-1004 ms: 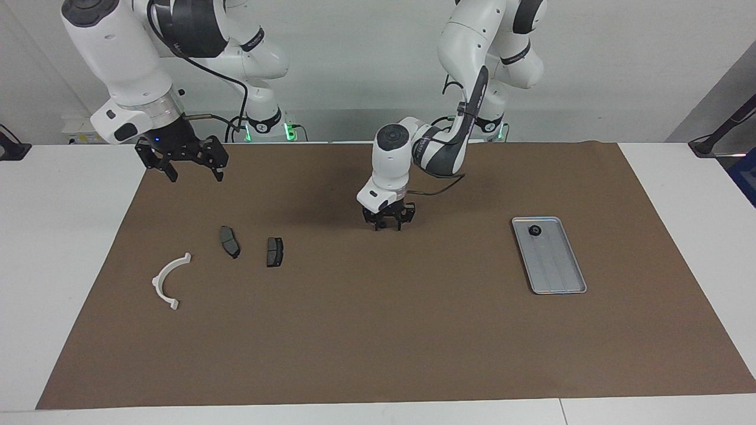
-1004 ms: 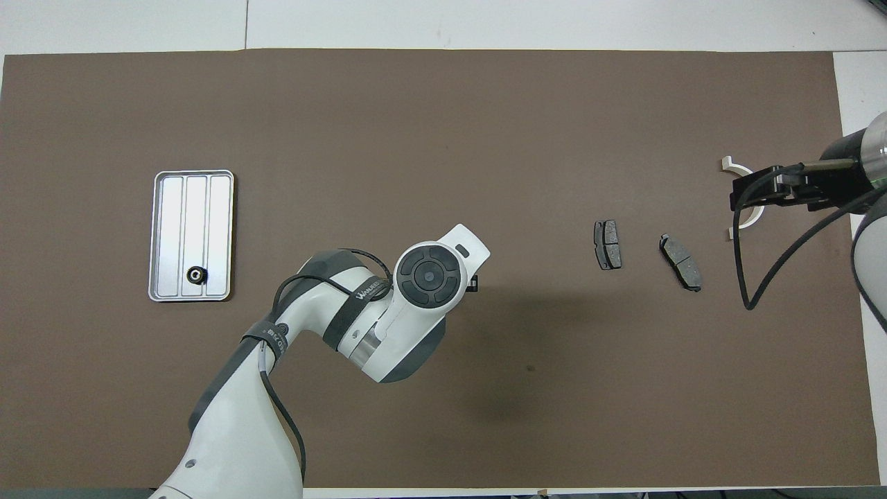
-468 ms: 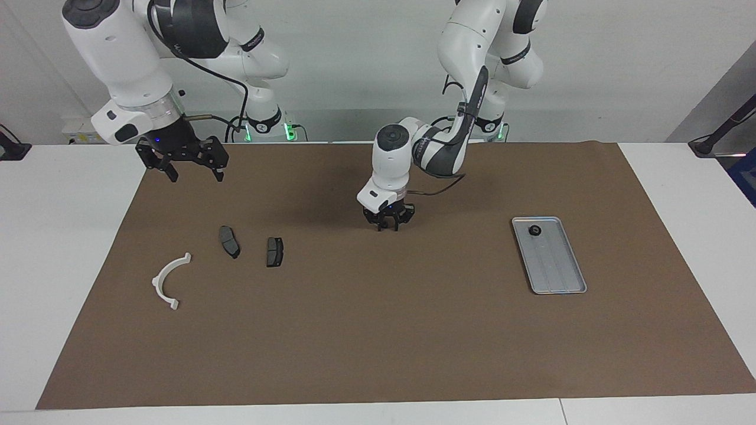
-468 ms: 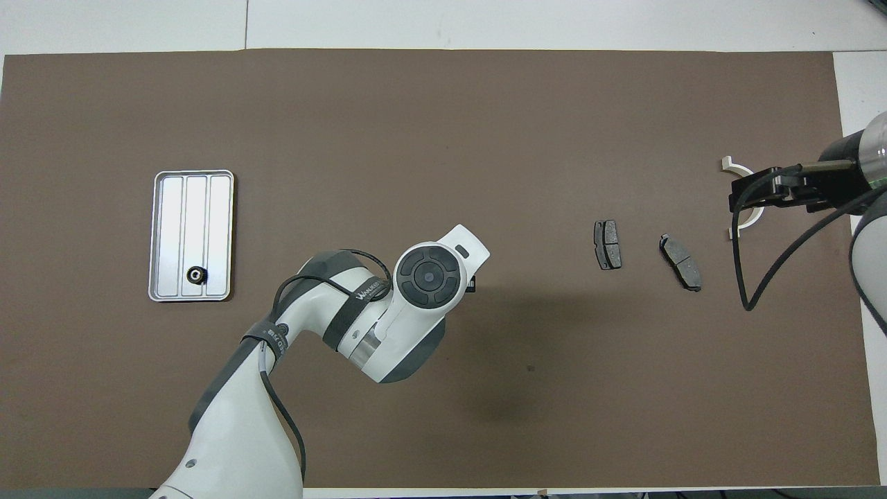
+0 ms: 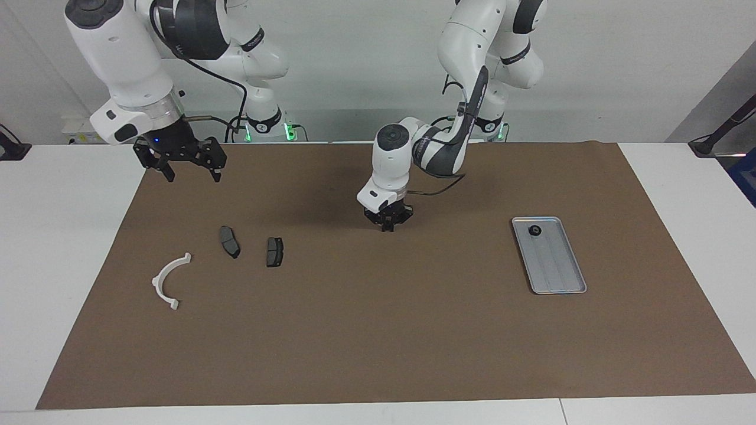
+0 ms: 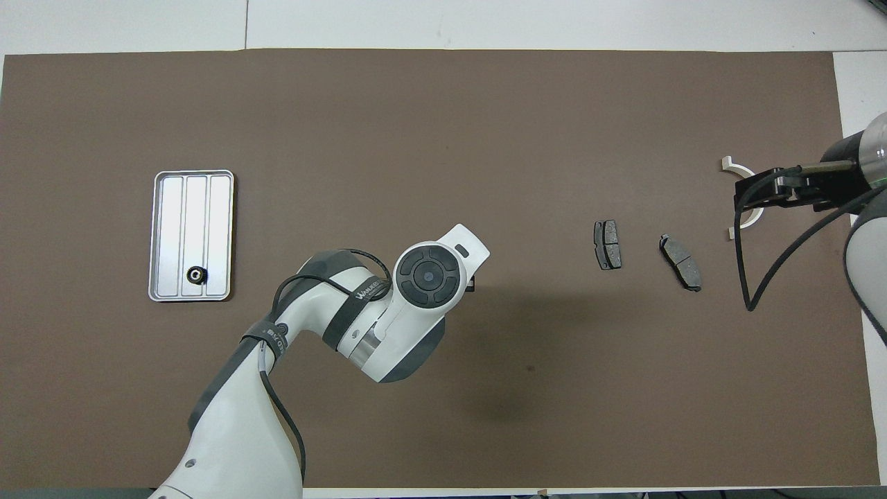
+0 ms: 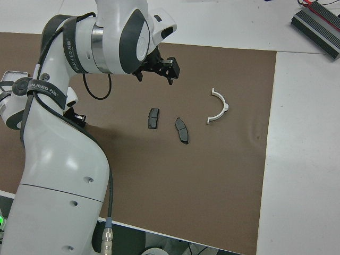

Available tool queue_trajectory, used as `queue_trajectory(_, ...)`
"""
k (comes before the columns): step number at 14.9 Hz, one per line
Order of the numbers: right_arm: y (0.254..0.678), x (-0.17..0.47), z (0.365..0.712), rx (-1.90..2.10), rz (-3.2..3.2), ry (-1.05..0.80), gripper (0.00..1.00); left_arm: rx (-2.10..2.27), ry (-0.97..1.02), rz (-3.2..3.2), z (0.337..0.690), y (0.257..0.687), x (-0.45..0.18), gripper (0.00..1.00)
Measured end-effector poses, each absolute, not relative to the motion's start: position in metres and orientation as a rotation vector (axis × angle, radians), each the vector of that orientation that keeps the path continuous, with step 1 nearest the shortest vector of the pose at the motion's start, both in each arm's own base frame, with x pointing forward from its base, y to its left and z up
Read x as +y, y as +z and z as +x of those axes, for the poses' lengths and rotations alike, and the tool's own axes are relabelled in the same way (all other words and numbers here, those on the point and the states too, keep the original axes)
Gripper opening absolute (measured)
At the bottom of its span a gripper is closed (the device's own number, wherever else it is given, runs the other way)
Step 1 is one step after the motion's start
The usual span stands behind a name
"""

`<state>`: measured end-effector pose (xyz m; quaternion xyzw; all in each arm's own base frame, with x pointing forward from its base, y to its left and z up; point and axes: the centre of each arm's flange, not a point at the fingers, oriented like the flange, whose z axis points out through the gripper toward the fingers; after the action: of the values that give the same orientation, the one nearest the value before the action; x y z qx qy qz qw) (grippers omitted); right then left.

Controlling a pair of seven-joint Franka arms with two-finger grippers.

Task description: Pick bearing gear from pile to tray

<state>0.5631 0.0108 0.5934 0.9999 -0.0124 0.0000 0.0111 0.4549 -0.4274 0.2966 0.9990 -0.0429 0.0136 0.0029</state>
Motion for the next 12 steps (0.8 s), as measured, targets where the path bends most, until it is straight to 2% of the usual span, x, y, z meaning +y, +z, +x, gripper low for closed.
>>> queue_trajectory(3,0.593,0.012,0.563,-0.035,3.119,0.0,1.0,-0.111,0.02,3.151,0.466,0.313,-0.426,0.21)
queue_trajectory(7,0.593,0.012,0.563,-0.035,3.119,0.0,1.0,-0.021,0.015,3.16,0.503,0.351,-0.404,0.21)
queue_trajectory(12,0.593,0.012,0.563,-0.035,3.119,0.0,1.0,0.029,0.014,3.164,0.554,0.421,-0.323,0.21)
